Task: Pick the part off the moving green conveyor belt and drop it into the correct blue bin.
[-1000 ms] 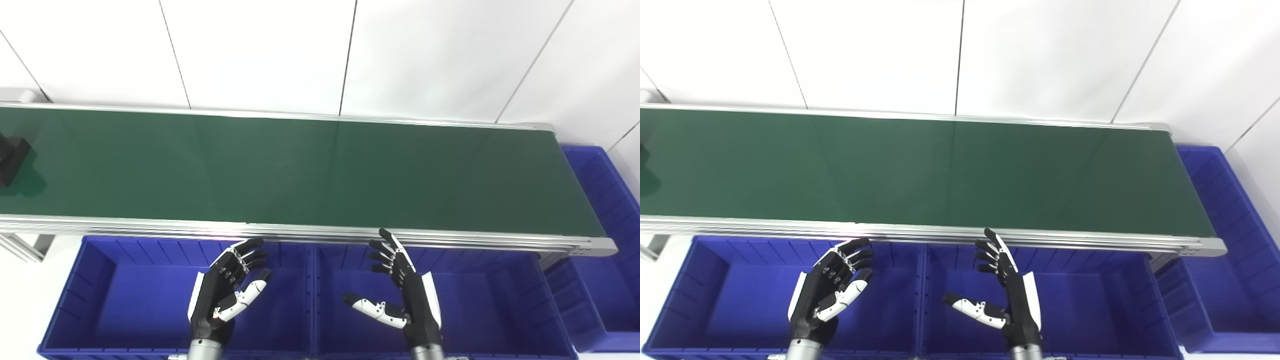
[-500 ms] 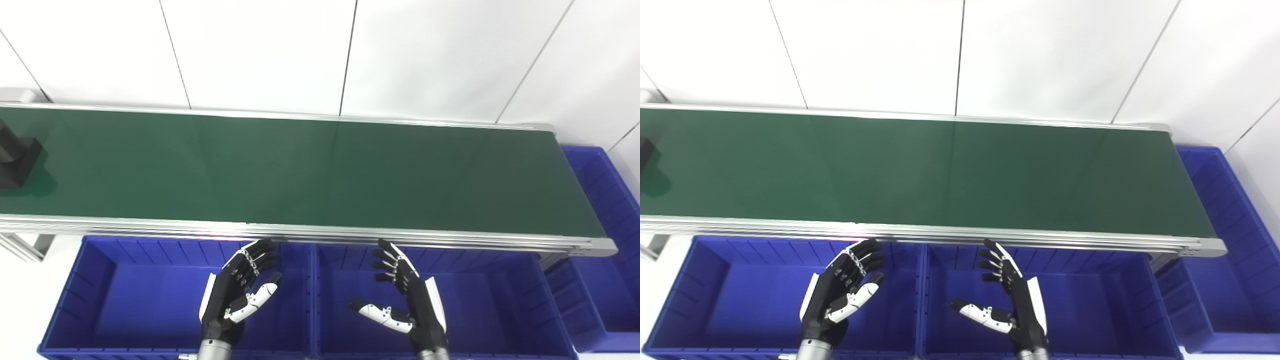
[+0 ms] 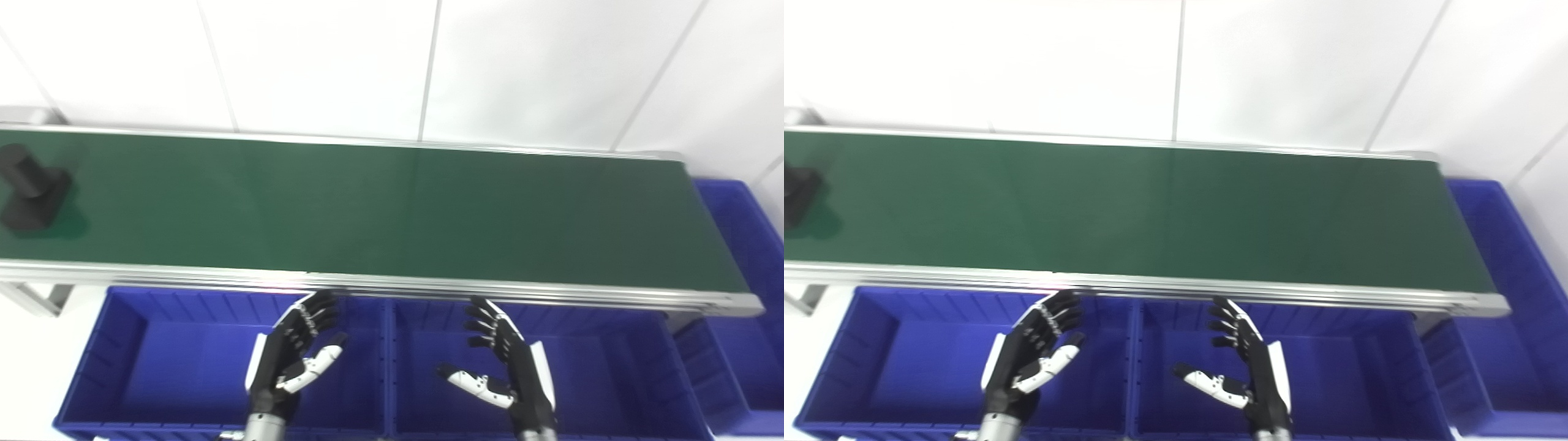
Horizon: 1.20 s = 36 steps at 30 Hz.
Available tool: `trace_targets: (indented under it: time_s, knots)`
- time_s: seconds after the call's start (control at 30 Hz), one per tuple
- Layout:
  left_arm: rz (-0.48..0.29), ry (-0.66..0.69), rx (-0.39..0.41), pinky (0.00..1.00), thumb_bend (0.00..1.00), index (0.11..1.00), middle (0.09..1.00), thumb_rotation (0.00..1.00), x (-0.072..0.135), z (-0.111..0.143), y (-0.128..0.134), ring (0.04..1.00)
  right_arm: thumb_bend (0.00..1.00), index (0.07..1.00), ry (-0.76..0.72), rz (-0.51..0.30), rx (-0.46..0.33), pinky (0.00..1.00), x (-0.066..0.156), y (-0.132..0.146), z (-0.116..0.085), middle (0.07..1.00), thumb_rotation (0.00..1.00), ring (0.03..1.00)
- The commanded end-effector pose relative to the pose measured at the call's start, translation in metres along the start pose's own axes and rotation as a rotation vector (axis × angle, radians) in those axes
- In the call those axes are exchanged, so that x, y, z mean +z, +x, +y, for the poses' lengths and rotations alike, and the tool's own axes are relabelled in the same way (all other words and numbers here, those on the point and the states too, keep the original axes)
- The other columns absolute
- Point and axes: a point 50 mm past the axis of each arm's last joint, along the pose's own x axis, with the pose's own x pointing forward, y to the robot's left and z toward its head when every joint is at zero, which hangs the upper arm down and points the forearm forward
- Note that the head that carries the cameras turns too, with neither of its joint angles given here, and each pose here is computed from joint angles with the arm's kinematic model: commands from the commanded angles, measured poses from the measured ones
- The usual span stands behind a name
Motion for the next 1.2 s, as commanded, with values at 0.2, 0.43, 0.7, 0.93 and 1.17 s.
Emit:
trace_targets:
  time_s: [0.2, 0.43, 0.7, 0.93, 1.17]
  knots:
    - [-0.018, 0.018, -0.004, 0.69, 0.55, 0.717, 0.732, 0.0, -0.003, -0.025, 0.01, 0.702, 0.6, 0.841, 0.008, -0.055, 0.027, 0.64, -0.002, 0.006, -0.016, 0.817, 0.14, 0.75]
    - [-0.001, 0.036, -0.008, 0.72, 0.54, 0.727, 0.748, 0.0, -0.007, -0.028, 0.016, 0.719, 0.58, 0.854, 0.015, -0.052, 0.033, 0.65, -0.005, 0.011, -0.019, 0.83, 0.06, 0.759]
    - [0.029, 0.024, -0.017, 0.72, 0.58, 0.707, 0.731, 0.0, -0.016, -0.043, 0.02, 0.717, 0.57, 0.862, 0.031, -0.048, 0.049, 0.67, -0.006, 0.014, -0.02, 0.831, 0.01, 0.771]
    - [0.045, 0.023, -0.017, 0.7, 0.61, 0.702, 0.727, 0.0, -0.02, -0.046, 0.019, 0.706, 0.54, 0.876, 0.04, -0.027, 0.064, 0.69, -0.011, 0.012, -0.019, 0.838, 0.0, 0.781]
    - [0.059, 0.033, -0.008, 0.71, 0.64, 0.7, 0.728, 0.0, -0.023, -0.045, 0.018, 0.712, 0.54, 0.873, 0.047, -0.009, 0.073, 0.69, -0.015, 0.01, -0.017, 0.839, 0.0, 0.782]
